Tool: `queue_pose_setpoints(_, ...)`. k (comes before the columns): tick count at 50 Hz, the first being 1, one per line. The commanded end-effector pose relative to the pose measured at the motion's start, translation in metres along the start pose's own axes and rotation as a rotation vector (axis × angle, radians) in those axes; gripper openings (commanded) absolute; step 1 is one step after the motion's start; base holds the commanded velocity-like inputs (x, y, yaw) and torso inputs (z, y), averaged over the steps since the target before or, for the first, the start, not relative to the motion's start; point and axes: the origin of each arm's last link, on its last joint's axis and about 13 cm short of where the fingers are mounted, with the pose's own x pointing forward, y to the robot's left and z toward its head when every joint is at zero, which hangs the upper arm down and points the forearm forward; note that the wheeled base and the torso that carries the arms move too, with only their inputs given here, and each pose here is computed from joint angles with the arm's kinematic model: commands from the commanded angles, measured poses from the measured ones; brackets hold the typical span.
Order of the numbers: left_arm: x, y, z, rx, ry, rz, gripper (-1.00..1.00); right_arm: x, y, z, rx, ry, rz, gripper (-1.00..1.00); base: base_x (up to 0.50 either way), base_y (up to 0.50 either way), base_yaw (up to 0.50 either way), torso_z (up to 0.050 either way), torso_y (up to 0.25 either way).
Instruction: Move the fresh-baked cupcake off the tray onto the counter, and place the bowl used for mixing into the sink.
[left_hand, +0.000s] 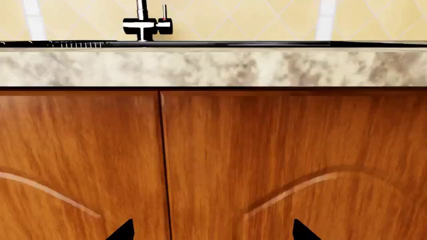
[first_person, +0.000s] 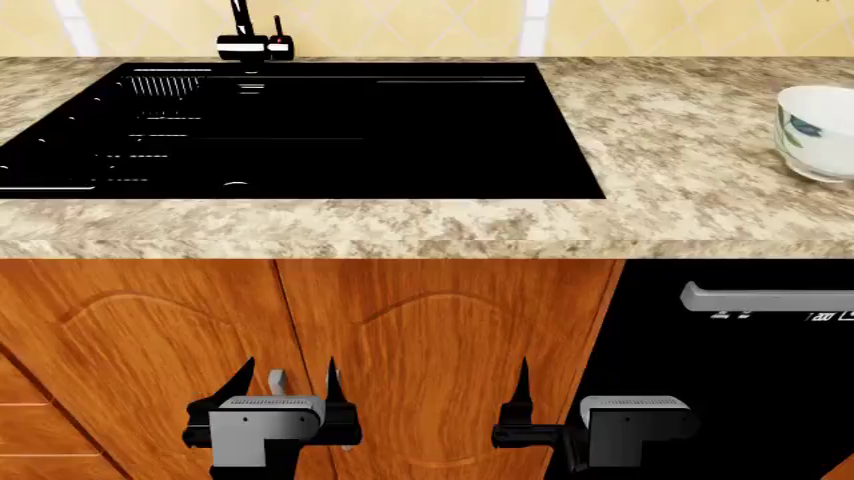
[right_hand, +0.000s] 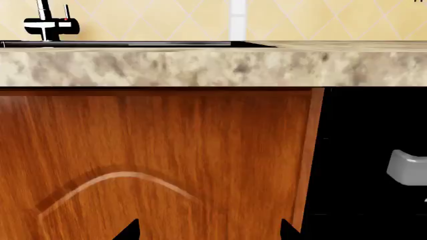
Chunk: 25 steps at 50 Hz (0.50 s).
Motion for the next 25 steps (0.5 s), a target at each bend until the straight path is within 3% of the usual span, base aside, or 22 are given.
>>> queue_pose_setpoints(1,-0.0001,0.001,0.0002,0.015,-0.007,0.006,1.0,0.0001,-0.0007,0.0,-0.01,-0.002,-0.008,1.0,0.0,0.0,0.0,0.0,0.0)
queue_pose_setpoints(25,-0.0007,0.0,0.0022,0.01,-0.012,0.003,1.0,-0.001,-0.0018,0.0013,-0.02,-0.016,-0.007,1.0,0.0,-0.07,0.0,0.0,0.0)
